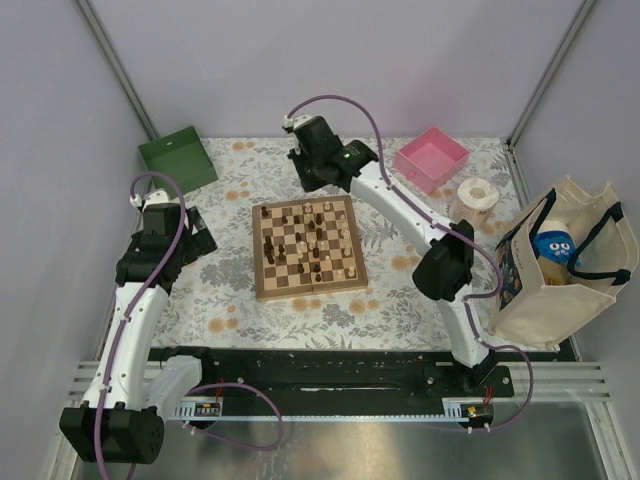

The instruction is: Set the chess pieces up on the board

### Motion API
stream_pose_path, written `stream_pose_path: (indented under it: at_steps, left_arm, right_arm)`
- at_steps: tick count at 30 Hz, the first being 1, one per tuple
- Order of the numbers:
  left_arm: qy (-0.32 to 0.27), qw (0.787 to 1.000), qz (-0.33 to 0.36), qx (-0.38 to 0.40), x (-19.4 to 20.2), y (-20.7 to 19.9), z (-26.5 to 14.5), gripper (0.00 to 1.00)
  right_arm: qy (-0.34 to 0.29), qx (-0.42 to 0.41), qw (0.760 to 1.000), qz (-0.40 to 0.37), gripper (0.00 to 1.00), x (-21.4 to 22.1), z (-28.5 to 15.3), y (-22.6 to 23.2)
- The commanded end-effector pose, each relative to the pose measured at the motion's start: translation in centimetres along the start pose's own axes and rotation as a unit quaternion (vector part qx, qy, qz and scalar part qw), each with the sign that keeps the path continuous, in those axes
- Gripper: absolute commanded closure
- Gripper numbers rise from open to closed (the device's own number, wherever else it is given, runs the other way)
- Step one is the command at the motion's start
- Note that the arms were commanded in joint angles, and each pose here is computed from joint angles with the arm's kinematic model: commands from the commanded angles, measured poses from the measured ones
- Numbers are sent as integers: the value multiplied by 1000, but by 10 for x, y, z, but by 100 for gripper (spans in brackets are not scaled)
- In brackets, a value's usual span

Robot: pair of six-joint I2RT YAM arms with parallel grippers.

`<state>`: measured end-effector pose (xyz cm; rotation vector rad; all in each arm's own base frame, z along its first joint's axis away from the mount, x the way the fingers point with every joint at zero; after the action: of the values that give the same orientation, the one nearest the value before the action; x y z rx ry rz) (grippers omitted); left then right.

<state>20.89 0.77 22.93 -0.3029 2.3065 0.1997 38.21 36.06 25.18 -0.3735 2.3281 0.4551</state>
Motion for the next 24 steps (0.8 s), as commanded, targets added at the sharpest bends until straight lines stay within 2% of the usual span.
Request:
stream_pose_path:
  at_steps: [1,5,11,24]
  left_arm:
    - [-16,1000,-2,11,-7,-2,1,1]
    - [-15,1000,-1,11,-6,-2,1,1]
    - [-16,1000,-3,14,-7,-2,1,1]
    - [-15,1000,-6,22,-8,-3,2,1]
  right_arm:
    - [-18,39,998,56,94,-18,-3,-49]
    - [-1,61,995,79,93,-13,7,-78]
    - [24,80,992,95,93,-1,26,-98]
    - [87,90,987,105,93,30,66,-114]
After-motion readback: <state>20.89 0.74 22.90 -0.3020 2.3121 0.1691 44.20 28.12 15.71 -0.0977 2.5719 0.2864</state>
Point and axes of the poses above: each gripper's point midway between its finger pads, its own z axis out along the fingers, its own y axis along the line the jaws close on, x = y × z, the point moved 6 cm from there along -z, back along the fingers, and after that the axes turned 14 degrees about z, right-handed, at the moved point
